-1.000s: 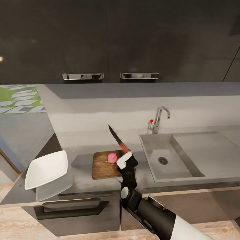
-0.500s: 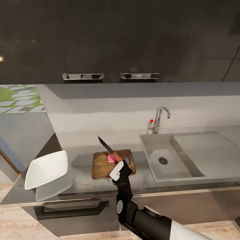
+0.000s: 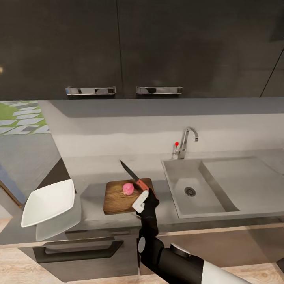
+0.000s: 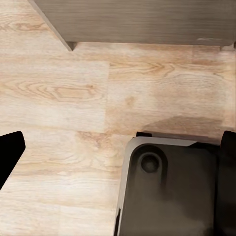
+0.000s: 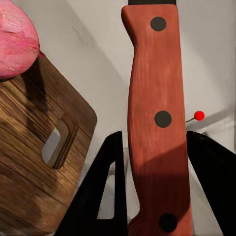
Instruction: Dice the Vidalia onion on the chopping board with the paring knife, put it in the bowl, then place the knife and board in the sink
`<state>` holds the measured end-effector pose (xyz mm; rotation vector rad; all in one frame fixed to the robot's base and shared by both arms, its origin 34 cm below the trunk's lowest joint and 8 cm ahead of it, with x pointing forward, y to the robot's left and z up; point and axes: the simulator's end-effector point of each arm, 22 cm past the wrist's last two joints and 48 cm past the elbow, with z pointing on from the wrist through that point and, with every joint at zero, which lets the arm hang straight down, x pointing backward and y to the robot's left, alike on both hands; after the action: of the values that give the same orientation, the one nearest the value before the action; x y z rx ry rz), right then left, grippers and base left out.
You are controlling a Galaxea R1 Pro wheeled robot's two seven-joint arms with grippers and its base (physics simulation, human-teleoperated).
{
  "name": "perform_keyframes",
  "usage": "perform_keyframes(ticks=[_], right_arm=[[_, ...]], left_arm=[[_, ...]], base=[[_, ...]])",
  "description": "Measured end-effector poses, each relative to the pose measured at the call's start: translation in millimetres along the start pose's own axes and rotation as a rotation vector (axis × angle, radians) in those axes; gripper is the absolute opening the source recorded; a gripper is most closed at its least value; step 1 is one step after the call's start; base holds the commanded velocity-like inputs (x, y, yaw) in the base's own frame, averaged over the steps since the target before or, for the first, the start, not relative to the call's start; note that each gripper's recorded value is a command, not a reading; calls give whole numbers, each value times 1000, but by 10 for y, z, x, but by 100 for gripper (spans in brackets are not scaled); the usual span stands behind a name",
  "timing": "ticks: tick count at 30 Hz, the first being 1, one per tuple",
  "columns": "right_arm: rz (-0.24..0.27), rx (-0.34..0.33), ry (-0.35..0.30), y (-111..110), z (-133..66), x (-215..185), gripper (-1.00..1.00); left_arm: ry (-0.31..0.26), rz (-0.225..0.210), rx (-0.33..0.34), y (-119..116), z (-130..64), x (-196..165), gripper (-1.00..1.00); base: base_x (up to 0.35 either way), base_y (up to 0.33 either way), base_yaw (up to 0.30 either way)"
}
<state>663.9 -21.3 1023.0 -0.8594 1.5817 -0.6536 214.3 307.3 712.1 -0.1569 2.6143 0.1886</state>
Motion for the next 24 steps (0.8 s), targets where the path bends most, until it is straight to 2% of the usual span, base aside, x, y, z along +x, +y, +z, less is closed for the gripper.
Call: perform_keyframes(ticks=[9,24], right_arm=[[-43,3,40,-7,0,112,-100],[-64,13,45,-39,3,143,-100]], left_arm=[[10,2,-2,10,0,44,100],[15,3,-3,17,-1,69,100]], base=[[1,-2,0],[0,0,0]])
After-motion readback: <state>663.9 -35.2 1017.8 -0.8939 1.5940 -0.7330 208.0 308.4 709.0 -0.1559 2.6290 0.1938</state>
